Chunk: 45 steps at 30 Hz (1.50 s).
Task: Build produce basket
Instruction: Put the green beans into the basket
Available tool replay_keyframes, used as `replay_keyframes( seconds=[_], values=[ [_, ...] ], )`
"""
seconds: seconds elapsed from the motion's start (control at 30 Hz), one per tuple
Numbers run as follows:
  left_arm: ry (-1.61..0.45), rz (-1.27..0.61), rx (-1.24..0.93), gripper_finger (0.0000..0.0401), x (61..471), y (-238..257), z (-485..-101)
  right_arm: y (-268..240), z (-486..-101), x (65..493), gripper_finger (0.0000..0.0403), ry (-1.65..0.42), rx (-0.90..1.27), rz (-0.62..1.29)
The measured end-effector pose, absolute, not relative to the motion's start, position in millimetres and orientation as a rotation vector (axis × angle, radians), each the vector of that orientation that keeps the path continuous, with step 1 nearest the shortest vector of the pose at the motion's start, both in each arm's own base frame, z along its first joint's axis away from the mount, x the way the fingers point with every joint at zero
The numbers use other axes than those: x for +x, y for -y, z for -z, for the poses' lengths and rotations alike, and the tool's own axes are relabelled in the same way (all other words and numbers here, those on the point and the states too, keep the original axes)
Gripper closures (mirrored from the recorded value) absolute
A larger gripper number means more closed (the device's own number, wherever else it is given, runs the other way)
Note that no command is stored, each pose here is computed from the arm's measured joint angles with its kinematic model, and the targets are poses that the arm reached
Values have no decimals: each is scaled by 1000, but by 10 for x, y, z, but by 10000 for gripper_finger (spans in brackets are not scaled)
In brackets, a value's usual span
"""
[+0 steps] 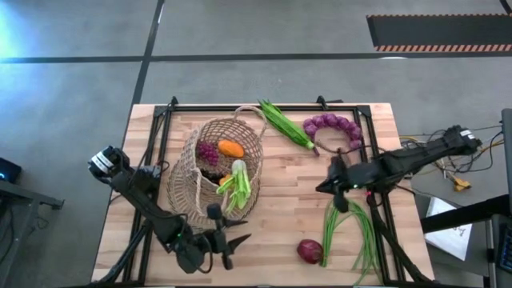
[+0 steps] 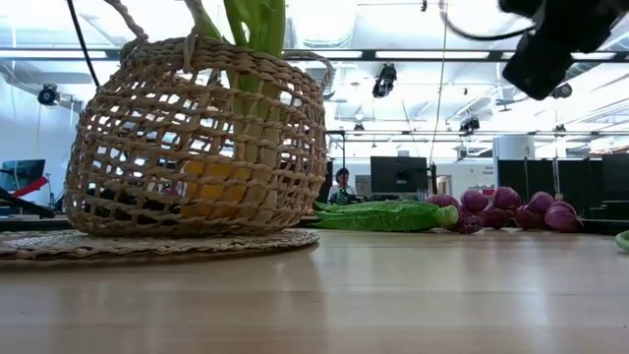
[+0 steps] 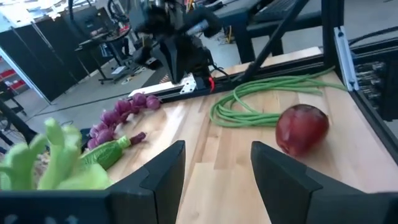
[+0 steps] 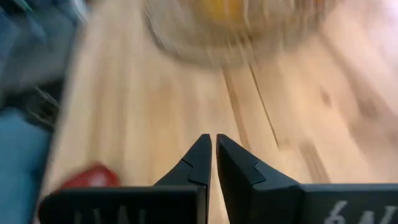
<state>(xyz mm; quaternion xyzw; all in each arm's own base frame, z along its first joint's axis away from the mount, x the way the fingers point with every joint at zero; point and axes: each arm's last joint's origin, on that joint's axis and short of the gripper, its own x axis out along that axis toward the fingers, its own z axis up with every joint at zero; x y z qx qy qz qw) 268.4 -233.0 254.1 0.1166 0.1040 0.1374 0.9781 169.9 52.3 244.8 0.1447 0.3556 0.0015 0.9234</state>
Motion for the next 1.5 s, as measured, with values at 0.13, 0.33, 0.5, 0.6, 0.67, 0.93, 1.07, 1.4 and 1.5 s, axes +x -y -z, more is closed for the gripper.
replay_keyframes(
  seconds=[0.13, 0.33, 0.5, 0.6, 0.67, 0.93, 1.07, 1.4, 1.5],
  values=[
    [-220, -269, 206, 232, 2625, 2337, -2434, -612, -2485, 1812, 370, -943, 285, 60],
    [-243, -277, 161, 232, 2571, 2293, -2248, -755, -2430, 1939, 300, -1229, 307, 115],
    [-255, -284, 138, 232, 2531, 2252, -2129, -851, -2298, 1939, 231, -1443, 331, 156],
    [-257, -289, 120, 232, 2520, 2239, -2097, -878, -2177, 1877, 195, -1567, 336, 221],
    [-260, -290, 124, 232, 2516, 2235, -2086, -900, -2112, 1837, 173, -1625, 339, 249],
    [-261, -291, 125, 232, 2513, 2227, -2073, -957, -1790, 1719, 108, -1783, 301, 313],
    [-262, -291, 125, 232, 2511, 2226, -2069, -963, -1636, 1675, 99, -1844, 254, 352],
    [-239, -287, 90, 232, 2518, 2233, -2087, -1012, -1274, 1724, 125, -1949, 50, 287],
    [-234, -283, 82, 232, 2520, 2236, -2094, -1041, -1213, 1741, 146, -1954, 12, 235]
  ],
)
